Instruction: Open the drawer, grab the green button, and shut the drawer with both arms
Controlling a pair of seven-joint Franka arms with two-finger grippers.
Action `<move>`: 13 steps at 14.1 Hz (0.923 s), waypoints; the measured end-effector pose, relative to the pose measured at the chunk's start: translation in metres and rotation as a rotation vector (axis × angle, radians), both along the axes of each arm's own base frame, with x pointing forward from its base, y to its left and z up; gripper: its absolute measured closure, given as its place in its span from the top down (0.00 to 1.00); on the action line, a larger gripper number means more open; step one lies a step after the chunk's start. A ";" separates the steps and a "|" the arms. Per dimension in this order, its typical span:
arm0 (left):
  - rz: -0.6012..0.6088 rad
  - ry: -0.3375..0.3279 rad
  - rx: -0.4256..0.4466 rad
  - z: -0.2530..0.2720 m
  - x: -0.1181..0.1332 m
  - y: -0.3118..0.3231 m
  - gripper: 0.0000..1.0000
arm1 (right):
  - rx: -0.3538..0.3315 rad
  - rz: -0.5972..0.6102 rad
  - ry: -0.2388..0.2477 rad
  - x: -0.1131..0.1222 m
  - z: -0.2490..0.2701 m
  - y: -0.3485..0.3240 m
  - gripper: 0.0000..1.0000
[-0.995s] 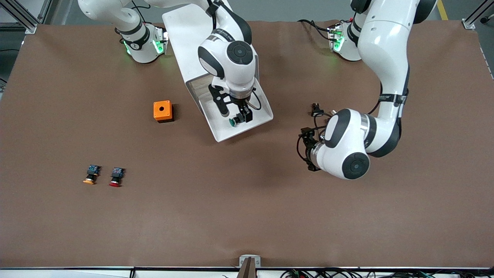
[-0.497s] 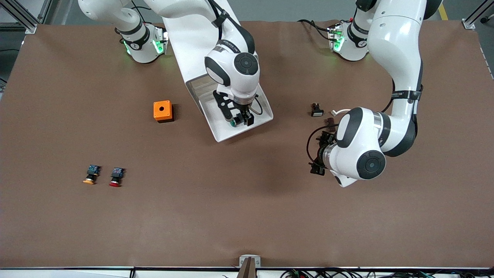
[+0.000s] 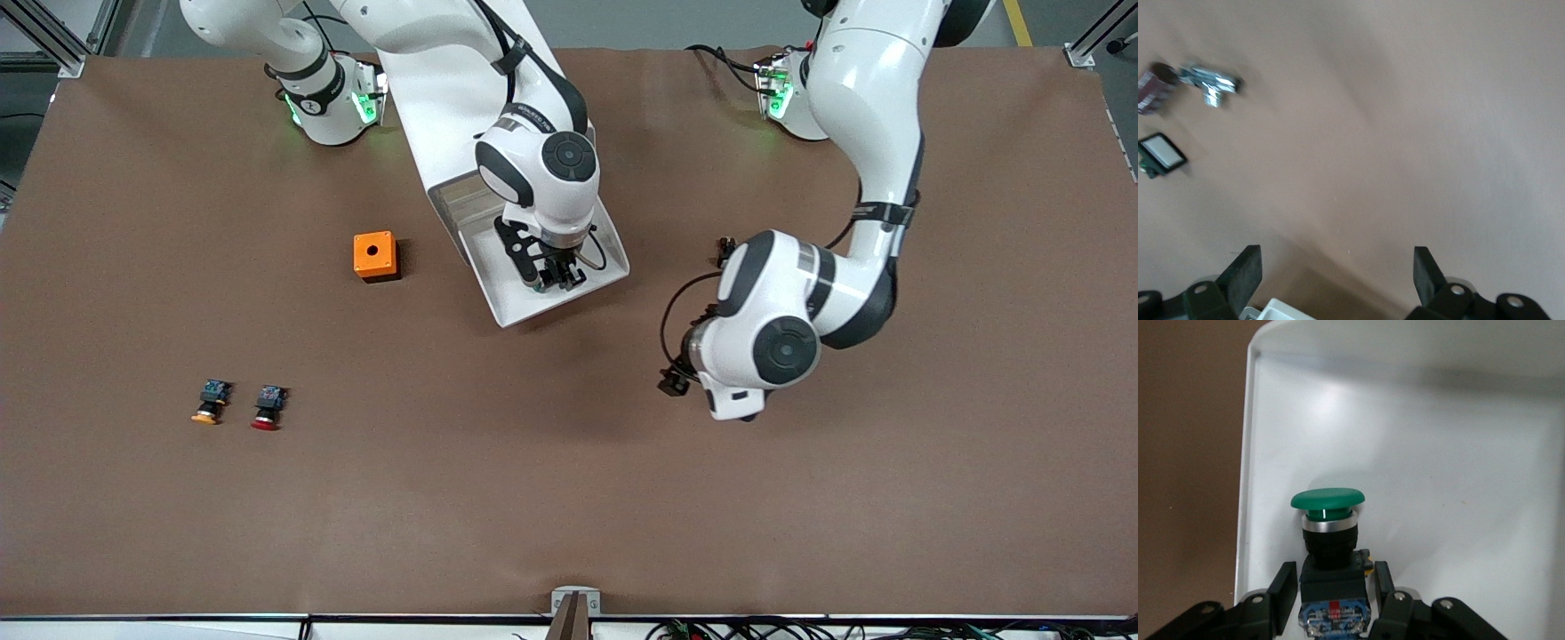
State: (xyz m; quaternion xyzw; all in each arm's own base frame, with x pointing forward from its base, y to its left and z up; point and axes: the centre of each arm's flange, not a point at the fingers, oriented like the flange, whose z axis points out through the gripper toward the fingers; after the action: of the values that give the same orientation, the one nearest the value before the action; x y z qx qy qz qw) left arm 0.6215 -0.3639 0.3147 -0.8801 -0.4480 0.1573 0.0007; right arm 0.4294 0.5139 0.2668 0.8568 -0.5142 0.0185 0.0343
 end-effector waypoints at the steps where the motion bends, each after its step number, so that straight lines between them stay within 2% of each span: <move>1: -0.030 -0.011 -0.008 -0.003 -0.010 -0.019 1.00 | 0.000 0.001 -0.001 0.001 0.001 0.000 0.41; 3: -0.083 -0.050 -0.025 -0.013 -0.033 -0.059 1.00 | 0.000 0.021 -0.004 0.007 0.003 -0.004 0.41; 5: -0.128 -0.085 -0.037 -0.024 -0.055 -0.094 1.00 | -0.011 0.082 0.005 0.024 0.018 -0.016 0.41; 7: -0.156 -0.094 -0.038 -0.035 -0.071 -0.113 1.00 | -0.010 0.189 0.014 0.055 0.049 -0.044 0.41; 10: -0.165 -0.097 -0.032 -0.051 -0.078 -0.115 1.00 | 0.006 0.370 0.010 0.106 0.098 -0.111 0.41; 13: -0.199 -0.122 -0.034 -0.078 -0.100 -0.130 1.00 | 0.009 0.527 0.015 0.144 0.107 -0.170 0.41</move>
State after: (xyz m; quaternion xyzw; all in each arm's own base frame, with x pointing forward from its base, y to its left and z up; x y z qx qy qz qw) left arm 0.5213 -0.4940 0.2368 -0.9279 -0.3551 0.1103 -0.0259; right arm 0.5730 0.3443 0.3735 0.9613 -0.2733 0.0182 0.0282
